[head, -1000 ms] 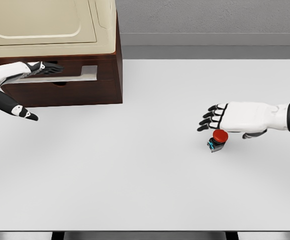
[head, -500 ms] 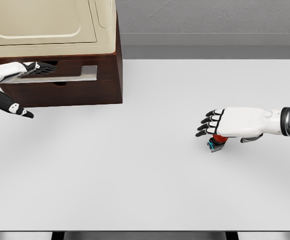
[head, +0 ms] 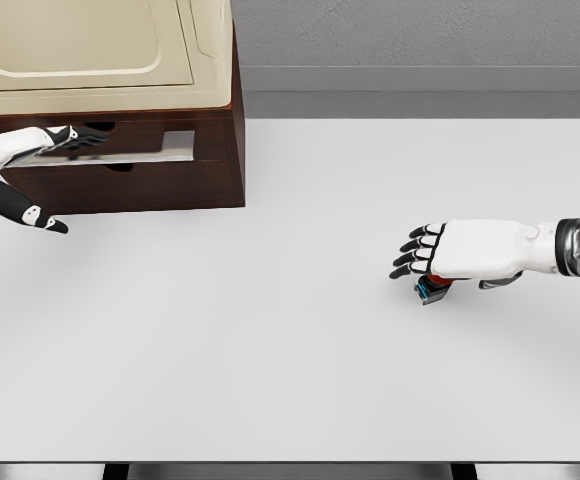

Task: Open the cabinet drawer with left arm, and place a switch into the drawer with right arm

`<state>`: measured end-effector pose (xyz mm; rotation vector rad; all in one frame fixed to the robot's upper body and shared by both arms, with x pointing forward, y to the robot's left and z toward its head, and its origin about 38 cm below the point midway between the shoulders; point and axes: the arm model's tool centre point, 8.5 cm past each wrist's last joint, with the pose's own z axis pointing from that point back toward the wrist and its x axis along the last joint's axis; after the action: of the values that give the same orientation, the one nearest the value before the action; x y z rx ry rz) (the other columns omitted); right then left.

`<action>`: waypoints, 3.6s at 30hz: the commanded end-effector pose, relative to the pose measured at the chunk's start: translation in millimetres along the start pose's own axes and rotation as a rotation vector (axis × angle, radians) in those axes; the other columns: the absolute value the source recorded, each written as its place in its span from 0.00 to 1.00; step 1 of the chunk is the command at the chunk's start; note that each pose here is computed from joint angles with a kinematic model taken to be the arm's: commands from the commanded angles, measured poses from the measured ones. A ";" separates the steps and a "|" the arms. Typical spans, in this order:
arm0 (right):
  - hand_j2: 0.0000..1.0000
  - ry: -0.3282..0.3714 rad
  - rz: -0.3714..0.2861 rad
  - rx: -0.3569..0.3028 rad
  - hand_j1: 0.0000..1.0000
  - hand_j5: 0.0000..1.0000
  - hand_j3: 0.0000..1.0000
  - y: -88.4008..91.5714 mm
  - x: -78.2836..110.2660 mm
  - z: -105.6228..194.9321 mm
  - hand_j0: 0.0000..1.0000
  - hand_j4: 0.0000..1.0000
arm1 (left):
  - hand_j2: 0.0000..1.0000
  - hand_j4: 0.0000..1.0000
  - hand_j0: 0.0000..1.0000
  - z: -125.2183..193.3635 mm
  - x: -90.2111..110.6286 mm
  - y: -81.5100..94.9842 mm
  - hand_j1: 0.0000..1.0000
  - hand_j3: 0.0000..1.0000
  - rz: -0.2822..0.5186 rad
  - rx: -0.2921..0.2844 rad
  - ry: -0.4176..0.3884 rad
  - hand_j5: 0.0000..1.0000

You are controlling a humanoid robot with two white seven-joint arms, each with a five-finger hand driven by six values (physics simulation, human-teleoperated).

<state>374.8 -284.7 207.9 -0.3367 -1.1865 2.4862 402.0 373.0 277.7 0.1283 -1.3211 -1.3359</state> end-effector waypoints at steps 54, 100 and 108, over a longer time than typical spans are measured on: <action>1.00 0.003 0.010 0.002 1.00 1.00 1.00 -1.0 0.4 -2.2 1.00 1.00 | 1.00 1.00 1.00 31.7 13.3 -21.9 1.00 1.00 -0.149 -0.184 -0.093 1.00; 1.00 -0.001 0.008 0.005 1.00 1.00 1.00 0.6 2.0 -2.8 1.00 1.00 | 1.00 1.00 1.00 40.8 1.6 -4.0 1.00 1.00 -0.045 -0.116 -0.096 1.00; 1.00 -0.003 0.005 0.008 1.00 1.00 1.00 2.1 2.4 -3.6 1.00 1.00 | 1.00 1.00 1.00 39.1 -6.8 -4.6 1.00 1.00 -0.040 -0.111 -0.074 1.00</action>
<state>373.5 -282.1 203.9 -0.3360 -1.1779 2.5003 371.4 398.0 285.4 0.0244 -1.3122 -1.4610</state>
